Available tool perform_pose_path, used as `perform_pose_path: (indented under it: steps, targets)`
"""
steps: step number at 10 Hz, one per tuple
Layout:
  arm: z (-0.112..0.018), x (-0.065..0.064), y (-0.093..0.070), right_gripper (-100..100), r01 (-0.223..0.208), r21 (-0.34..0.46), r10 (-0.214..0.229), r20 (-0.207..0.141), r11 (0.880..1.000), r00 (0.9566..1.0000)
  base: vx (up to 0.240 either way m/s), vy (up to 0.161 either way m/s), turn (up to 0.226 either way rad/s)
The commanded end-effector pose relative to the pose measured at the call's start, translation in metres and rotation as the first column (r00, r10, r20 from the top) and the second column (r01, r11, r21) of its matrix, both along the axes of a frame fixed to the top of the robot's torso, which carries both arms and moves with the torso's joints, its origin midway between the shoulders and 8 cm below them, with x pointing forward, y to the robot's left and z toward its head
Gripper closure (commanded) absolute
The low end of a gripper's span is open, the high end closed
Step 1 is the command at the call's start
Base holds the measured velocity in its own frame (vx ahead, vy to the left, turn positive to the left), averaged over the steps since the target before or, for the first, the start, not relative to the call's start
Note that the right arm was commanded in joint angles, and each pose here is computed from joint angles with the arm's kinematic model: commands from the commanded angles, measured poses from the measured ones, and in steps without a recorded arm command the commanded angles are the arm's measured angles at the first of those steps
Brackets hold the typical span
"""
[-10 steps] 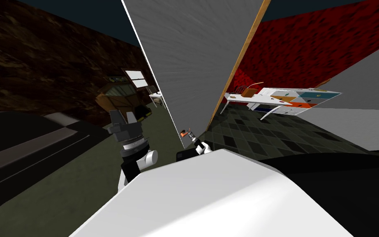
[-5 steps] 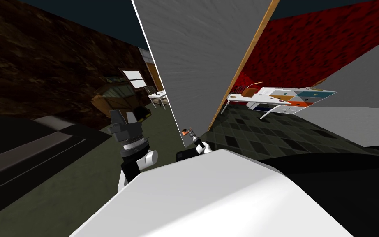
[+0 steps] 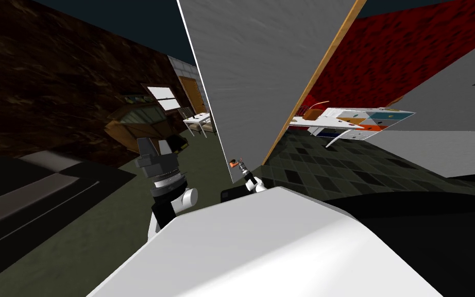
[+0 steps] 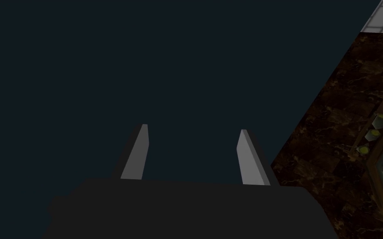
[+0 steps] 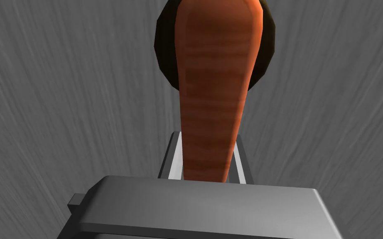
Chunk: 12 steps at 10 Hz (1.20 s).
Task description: Push the door open
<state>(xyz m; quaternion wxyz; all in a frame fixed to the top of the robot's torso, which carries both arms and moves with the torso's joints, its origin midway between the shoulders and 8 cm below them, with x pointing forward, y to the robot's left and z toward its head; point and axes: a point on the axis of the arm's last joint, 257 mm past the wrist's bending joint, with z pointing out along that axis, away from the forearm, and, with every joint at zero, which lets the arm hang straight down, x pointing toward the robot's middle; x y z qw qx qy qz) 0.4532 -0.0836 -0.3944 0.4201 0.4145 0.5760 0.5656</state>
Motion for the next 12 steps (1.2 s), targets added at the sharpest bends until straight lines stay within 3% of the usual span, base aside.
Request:
perform_pose_path:
  steps: [1,3,4,8,12]
  targets:
    - [0.003,0.003,-0.001,100,0.015,0.012,-0.015,0.003,1.0,0.9999,0.088,0.139,-0.045]
    - [0.001,0.005,-0.009,100,0.028,0.007,-0.028,0.002,1.0,0.9996,0.059,0.108,-0.05]
    - [0.001,0.01,-0.03,100,0.06,-0.008,-0.06,0.006,0.998,0.9982,0.107,0.106,-0.051]
    - [0.001,0.015,-0.053,100,0.107,-0.016,-0.107,0.008,0.994,0.9943,0.15,0.138,-0.058]
    - [0.002,0.021,-0.068,100,0.166,0.001,-0.166,0.006,0.986,0.9861,0.166,0.155,-0.074]
